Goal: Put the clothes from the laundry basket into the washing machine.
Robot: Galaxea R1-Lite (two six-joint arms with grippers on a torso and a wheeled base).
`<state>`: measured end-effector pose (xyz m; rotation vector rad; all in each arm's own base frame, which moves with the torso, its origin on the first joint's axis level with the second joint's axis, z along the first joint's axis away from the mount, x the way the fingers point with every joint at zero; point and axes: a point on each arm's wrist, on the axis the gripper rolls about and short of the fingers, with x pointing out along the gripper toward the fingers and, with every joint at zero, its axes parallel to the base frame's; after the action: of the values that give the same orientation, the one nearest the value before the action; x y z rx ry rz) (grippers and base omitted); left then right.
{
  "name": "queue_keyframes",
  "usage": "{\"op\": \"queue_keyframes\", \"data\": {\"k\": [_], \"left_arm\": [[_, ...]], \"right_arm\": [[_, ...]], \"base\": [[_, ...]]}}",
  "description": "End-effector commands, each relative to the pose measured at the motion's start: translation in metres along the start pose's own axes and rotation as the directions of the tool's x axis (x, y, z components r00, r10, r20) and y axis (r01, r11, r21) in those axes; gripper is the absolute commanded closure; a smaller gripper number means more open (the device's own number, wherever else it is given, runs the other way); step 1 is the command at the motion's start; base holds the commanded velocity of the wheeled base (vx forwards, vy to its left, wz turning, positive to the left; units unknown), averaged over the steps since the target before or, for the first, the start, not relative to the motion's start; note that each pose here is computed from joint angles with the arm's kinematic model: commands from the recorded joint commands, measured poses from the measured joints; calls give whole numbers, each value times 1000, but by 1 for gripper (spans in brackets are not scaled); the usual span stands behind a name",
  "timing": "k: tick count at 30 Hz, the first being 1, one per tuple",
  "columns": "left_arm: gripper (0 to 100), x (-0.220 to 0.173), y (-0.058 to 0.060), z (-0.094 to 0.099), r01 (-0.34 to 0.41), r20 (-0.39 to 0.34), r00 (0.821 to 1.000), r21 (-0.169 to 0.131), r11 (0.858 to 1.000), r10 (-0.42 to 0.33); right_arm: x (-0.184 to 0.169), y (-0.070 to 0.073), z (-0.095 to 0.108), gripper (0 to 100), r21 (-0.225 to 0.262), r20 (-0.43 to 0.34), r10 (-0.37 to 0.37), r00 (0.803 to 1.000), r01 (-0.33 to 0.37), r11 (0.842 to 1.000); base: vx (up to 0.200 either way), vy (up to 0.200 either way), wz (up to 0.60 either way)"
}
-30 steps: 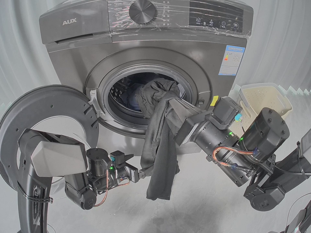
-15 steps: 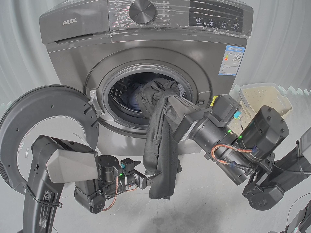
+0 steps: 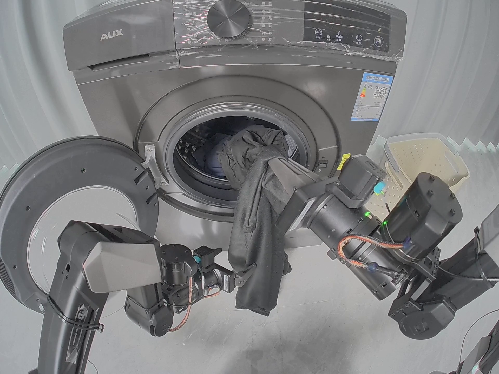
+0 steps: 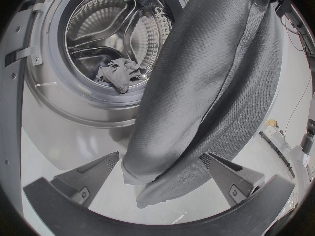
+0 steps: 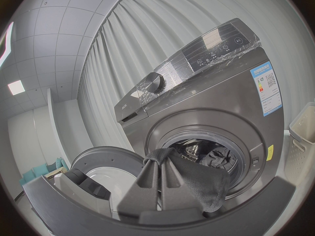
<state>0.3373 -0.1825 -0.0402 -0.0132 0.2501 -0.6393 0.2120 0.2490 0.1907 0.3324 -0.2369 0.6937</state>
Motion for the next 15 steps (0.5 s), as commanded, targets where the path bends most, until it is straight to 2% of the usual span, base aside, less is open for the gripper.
{"op": "queue_keyframes", "data": {"k": [1, 4, 9, 12, 15], "left_arm": [[0, -14, 6, 13, -17, 16, 1000, -4, 1000, 17], [0, -23, 11, 24, -29, 31, 999, -9, 1000, 29], [0, -33, 21, 38, -36, 55, 998, -11, 999, 37], [0, -34, 28, 39, -49, 62, 997, -13, 999, 50], [0, -31, 30, 38, -49, 65, 997, -19, 999, 50]], "right_arm": [[1, -6, 0, 100, -8, -4, -19, 1000, 19, 1000], [2, -13, 0, 100, -15, -4, -39, 999, 39, 999], [2, -15, 0, 100, -17, -4, -45, 999, 44, 999], [2, -14, 0, 100, -17, -6, -43, 999, 43, 999], [2, -12, 0, 100, -15, -6, -37, 999, 37, 999]], "base": [[0, 0, 0], [0, 0, 0], [0, 0, 0], [0, 0, 0], [0, 0, 0]]}}
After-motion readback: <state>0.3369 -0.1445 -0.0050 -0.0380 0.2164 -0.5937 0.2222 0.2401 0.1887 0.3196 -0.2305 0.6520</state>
